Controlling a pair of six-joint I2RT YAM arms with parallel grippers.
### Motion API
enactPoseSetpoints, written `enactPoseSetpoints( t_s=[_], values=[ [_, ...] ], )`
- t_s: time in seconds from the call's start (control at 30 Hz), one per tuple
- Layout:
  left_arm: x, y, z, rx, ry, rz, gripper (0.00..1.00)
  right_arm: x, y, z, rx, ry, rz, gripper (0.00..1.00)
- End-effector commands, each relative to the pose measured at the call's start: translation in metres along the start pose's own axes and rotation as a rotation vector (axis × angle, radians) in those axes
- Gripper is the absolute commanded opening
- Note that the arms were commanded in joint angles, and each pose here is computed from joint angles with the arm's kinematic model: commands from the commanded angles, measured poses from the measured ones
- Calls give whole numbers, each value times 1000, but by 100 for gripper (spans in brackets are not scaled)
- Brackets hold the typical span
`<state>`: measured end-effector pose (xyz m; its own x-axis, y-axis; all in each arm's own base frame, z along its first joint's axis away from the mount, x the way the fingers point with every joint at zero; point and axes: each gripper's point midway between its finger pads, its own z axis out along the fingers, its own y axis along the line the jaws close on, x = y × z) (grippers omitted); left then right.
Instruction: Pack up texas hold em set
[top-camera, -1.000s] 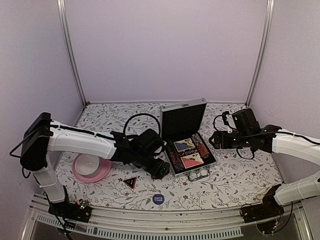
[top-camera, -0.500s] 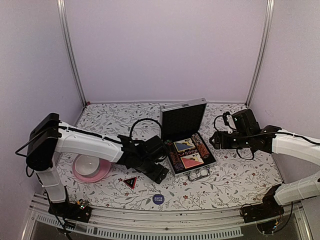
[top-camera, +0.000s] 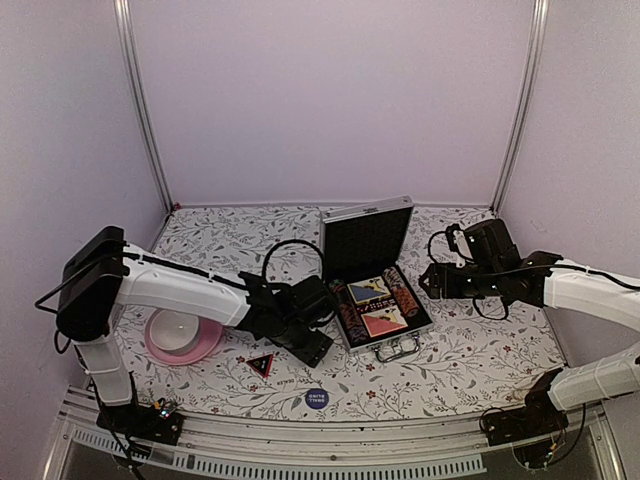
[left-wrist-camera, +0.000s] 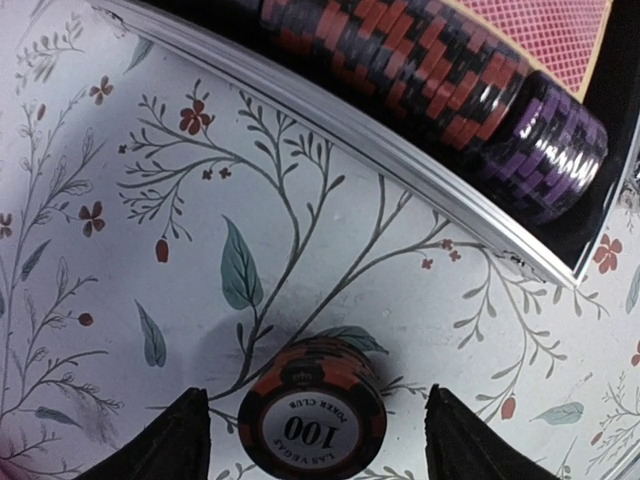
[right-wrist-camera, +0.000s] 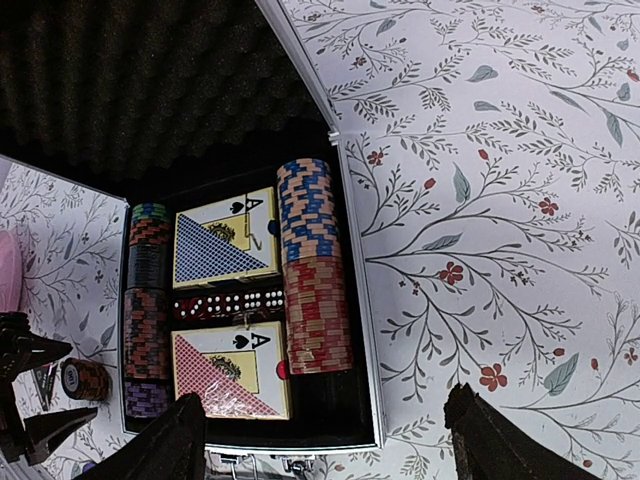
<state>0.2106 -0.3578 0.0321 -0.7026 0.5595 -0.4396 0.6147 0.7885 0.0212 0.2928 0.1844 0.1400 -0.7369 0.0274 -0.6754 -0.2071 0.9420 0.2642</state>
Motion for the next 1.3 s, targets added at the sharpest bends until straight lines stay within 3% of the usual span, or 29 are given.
enactPoseSetpoints(
  t_s=[0.0, 0.77, 1.27],
  values=[
    [3, -4, 7, -15, 18, 21, 73, -3, 1, -2, -6, -21, 7, 84],
    [11, -3, 17, -28, 56, 32, 60, -1, -1, -3, -2, -25, 12, 84],
    [5, -10, 10, 17, 36, 31, 38, -2, 5, -9, -39, -32, 32, 84]
  ],
)
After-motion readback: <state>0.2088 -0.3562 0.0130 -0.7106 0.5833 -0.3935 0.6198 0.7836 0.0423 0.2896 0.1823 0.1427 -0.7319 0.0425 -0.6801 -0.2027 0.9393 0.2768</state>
